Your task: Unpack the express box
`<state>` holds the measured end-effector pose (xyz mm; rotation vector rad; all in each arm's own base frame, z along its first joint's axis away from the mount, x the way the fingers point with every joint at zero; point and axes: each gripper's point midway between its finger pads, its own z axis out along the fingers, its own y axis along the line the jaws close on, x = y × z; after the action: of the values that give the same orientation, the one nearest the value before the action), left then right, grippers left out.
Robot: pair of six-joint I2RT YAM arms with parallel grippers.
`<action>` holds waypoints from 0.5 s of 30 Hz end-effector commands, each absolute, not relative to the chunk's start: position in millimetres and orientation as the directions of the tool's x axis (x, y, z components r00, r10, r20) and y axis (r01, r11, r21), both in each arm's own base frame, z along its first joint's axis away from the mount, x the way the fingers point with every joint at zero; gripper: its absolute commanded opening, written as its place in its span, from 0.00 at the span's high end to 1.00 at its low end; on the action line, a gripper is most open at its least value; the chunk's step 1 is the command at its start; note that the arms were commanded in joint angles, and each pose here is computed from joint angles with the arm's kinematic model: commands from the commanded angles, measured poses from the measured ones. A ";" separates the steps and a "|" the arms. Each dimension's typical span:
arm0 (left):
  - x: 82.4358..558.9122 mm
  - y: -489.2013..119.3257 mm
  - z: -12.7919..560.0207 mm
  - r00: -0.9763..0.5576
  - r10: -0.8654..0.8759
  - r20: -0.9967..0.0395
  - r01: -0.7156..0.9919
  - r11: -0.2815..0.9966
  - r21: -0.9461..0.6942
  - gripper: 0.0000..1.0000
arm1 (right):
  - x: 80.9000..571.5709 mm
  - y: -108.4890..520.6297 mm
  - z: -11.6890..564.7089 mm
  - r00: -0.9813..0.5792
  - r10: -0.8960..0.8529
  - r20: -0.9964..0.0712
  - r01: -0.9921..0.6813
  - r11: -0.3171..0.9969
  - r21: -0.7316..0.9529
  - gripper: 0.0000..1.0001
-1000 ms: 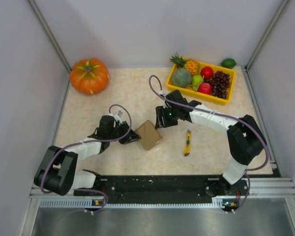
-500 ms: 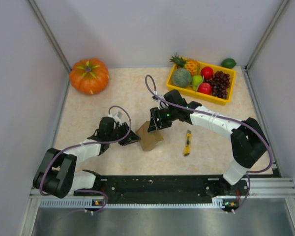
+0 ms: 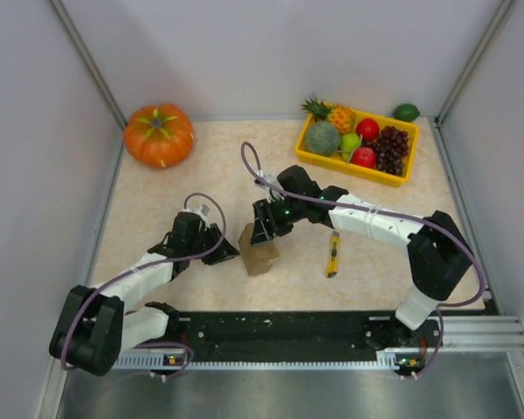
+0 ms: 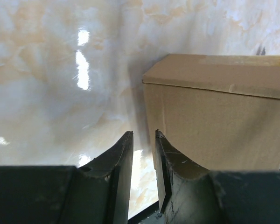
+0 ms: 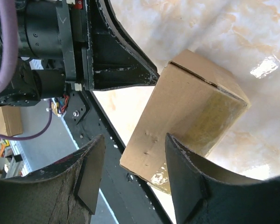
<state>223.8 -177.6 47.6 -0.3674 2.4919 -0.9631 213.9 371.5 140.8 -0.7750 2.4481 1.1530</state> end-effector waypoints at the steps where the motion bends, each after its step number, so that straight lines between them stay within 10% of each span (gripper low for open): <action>1: 231.0 -158.5 62.8 -0.829 -0.413 -0.378 -0.113 0.784 -0.610 0.70 | 209.7 385.7 147.9 -0.771 -0.363 -0.524 -0.636 0.489 0.597 0.46; 15: 255.0 -134.7 166.2 -0.691 -0.381 -0.614 -0.002 0.851 -0.525 0.53 | 225.6 393.4 203.3 -0.744 -0.260 -0.616 -0.651 0.494 0.577 0.46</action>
<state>254.7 -144.8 151.0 -0.2930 2.2823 -0.7089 219.0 389.5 153.5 -0.7765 2.4348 1.1635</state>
